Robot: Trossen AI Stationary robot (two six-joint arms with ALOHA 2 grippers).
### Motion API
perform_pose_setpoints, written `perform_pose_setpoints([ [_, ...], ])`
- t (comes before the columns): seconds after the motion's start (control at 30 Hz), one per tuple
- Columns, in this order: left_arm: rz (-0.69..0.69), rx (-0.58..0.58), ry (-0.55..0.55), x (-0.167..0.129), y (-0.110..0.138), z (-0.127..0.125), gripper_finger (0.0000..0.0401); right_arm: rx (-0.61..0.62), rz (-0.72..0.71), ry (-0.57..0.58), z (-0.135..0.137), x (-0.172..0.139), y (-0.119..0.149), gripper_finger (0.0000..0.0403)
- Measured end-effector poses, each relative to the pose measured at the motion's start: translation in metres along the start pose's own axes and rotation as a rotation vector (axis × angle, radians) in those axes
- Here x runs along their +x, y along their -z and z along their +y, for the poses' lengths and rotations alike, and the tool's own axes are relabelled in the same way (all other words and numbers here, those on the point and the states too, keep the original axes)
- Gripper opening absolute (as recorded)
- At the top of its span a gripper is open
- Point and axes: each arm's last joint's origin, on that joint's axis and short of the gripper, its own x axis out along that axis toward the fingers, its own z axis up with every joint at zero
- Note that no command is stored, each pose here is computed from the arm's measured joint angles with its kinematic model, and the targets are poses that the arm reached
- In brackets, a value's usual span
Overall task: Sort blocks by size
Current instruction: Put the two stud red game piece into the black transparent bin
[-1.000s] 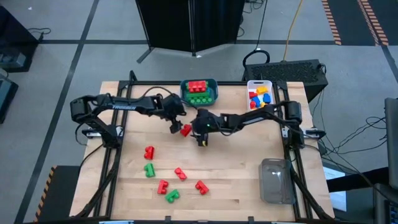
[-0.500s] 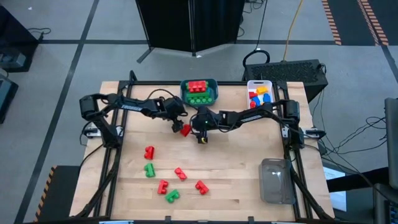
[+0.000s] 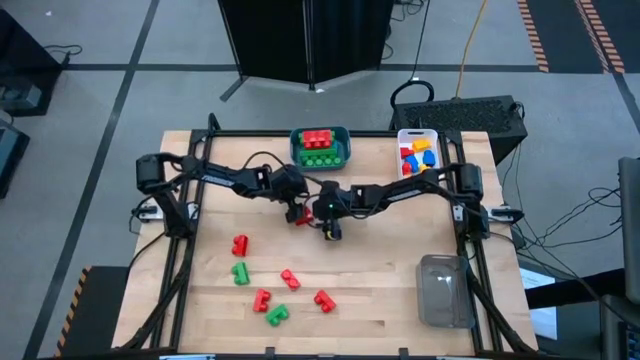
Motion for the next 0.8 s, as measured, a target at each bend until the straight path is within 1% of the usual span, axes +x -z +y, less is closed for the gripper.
perform_pose_setpoints([
  [0.17, -0.002, 0.041, 0.038, -0.001, -0.001, -0.017, 0.0319, -0.019, -0.007, -0.027, 0.015, -0.001, -0.003, 0.0299],
  [0.27, -0.013, 0.057, 0.036, -0.004, -0.003, -0.024, 0.0319, -0.021, -0.026, -0.040, 0.019, -0.001, -0.005, 0.0299],
  [0.37, -0.027, 0.068, 0.036, -0.008, -0.008, -0.028, 0.0319, 0.019, -0.064, -0.097, 0.019, 0.000, -0.008, 0.0299],
  [0.43, -0.042, 0.074, 0.042, -0.013, -0.011, -0.031, 0.0319, 0.050, -0.088, -0.105, 0.018, 0.004, -0.008, 0.0299],
  [0.5, -0.055, 0.080, 0.041, -0.019, -0.013, -0.033, 0.0319, 0.057, -0.076, -0.117, 0.017, 0.005, -0.005, 0.0299],
  [0.63, -0.070, 0.075, 0.033, -0.027, -0.016, -0.035, 0.0319, 0.060, -0.125, -0.125, 0.015, 0.007, -0.009, 0.0299],
  [0.73, -0.082, 0.063, 0.034, -0.032, -0.018, -0.035, 0.0319, 0.055, -0.156, -0.168, 0.017, 0.010, -0.009, 0.0299],
  [0.8, -0.073, 0.061, 0.033, -0.035, -0.017, -0.035, 0.0319, 0.059, -0.148, -0.172, 0.017, 0.012, -0.008, 0.0299],
])
